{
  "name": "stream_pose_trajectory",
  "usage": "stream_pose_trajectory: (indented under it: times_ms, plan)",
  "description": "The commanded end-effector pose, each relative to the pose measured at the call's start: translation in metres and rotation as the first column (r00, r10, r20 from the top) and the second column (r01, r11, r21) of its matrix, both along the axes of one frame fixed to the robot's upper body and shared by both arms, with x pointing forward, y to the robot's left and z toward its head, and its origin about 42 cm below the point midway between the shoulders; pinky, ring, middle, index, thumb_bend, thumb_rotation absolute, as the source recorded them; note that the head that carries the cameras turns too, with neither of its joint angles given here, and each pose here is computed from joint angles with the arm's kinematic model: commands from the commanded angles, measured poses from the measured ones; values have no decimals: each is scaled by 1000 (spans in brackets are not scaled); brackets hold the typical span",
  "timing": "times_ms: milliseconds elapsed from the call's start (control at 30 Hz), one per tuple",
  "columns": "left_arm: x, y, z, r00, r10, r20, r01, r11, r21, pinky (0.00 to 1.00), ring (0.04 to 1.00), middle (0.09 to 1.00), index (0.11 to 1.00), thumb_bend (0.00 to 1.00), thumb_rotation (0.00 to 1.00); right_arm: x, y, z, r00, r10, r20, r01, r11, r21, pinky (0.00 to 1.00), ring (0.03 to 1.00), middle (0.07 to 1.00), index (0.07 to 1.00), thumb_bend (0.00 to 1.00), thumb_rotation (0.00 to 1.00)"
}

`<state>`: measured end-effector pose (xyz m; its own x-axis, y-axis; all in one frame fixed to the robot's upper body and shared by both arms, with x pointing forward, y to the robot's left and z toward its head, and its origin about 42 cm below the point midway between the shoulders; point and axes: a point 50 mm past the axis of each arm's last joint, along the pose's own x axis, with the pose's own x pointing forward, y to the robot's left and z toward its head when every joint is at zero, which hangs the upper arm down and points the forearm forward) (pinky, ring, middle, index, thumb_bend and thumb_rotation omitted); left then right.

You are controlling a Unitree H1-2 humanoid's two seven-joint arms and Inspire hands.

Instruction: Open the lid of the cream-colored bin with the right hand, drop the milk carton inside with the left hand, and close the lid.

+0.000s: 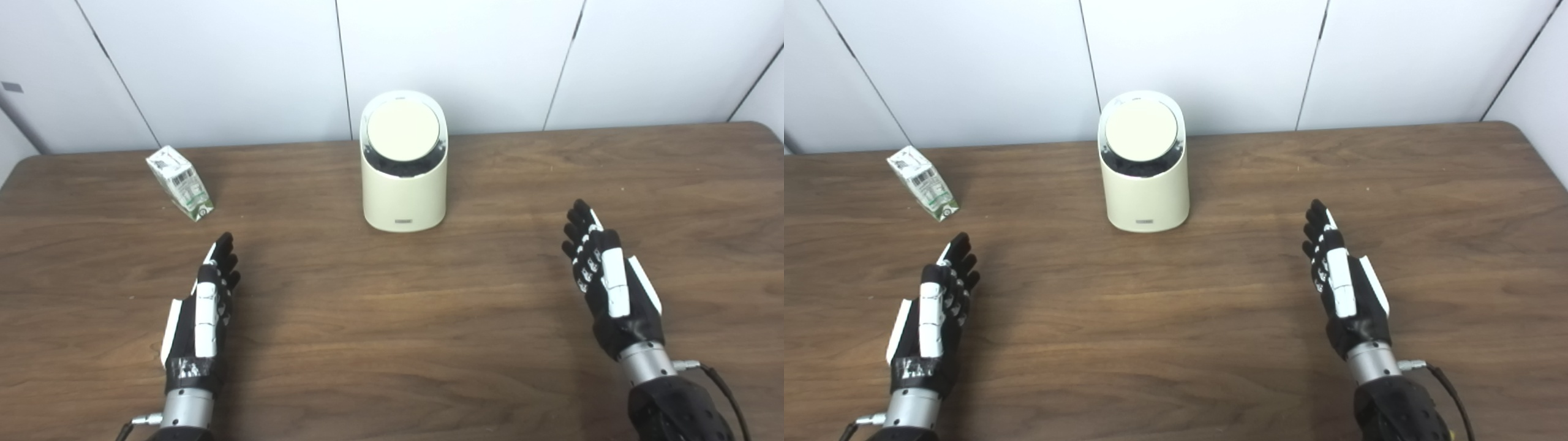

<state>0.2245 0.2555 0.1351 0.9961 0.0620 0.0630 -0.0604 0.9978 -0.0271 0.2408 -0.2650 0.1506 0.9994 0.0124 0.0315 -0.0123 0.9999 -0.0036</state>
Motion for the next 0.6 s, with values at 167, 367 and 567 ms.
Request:
stream_pose_trajectory:
  times_ms: [167, 367, 567]
  plan:
    - [-2, -2, 5, 998, 2, 58, -3, 1000, 16, 1000, 1000, 1000, 1000, 581, 1000, 1, -4, 7, 997, 18, 78, -17, 1000, -12, 1000, 1000, 1000, 1000, 643, 1000]
    - [-2, -4, 3, 998, 1, 58, -2, 1000, 15, 1000, 1000, 1000, 1000, 594, 1000, 2, -6, 7, 997, 20, 81, -19, 1000, -11, 1000, 1000, 1000, 1000, 626, 1000]
    - [-2, -4, 1, 998, 5, 58, -6, 1000, 20, 1000, 1000, 1000, 1000, 607, 1000, 2, -5, 5, 997, 19, 78, -19, 1000, -1, 1000, 1000, 1000, 1000, 627, 1000]
